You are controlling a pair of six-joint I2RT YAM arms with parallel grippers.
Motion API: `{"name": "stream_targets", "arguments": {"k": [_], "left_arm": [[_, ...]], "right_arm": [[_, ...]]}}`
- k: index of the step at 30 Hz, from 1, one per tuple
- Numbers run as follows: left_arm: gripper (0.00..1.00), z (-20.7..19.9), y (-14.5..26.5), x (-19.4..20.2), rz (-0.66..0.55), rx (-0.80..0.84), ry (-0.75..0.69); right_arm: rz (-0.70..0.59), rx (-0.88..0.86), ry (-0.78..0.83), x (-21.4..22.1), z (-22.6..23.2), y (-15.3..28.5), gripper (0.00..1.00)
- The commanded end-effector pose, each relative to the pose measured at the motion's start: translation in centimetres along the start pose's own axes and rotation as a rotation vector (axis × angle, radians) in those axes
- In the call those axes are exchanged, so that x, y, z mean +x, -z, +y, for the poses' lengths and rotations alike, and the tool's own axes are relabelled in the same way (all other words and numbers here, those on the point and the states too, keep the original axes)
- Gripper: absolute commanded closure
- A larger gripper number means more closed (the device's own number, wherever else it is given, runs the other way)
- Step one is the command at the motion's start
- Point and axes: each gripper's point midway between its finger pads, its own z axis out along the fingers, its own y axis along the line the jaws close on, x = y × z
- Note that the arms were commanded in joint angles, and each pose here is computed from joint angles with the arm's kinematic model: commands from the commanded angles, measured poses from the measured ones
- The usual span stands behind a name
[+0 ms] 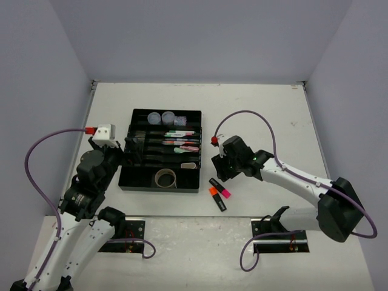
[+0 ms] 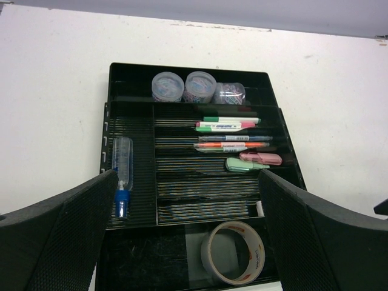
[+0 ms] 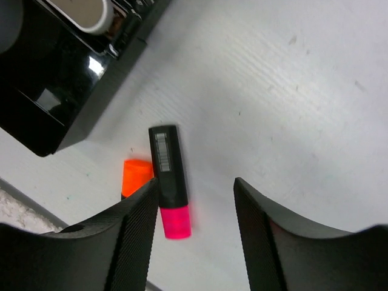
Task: Sort the stationery into containers
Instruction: Pick up the pen from the center of the board.
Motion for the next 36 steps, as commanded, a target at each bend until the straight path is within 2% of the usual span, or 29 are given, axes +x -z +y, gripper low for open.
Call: {"name": "stream_targets", "arguments": {"k": [1, 6, 23, 36], "left_arm": [[0.0, 0.3, -0.3, -0.6, -0.025, -0.016, -0.005], [0.0, 0.3, -0.4, -0.6, -0.02, -0.016, -0.005], [0.0, 0.0, -0.5, -0.5, -0.014, 0.001, -0.008], [0.0, -0.1, -0.6, -0.4, -0.012, 0.008, -0.01]], "right_arm": [[0.011, 0.004, -0.099, -0.2, 1.0, 0.2, 0.49], [0.108, 0.04, -0.156, 1.3, 0.8, -1.2, 0.52], [0.254, 0.073, -0.204, 5.0, 1.9, -3.2, 0.56], [0.297, 0.172, -0.215, 6.0, 0.9, -3.8, 0.6]]}}
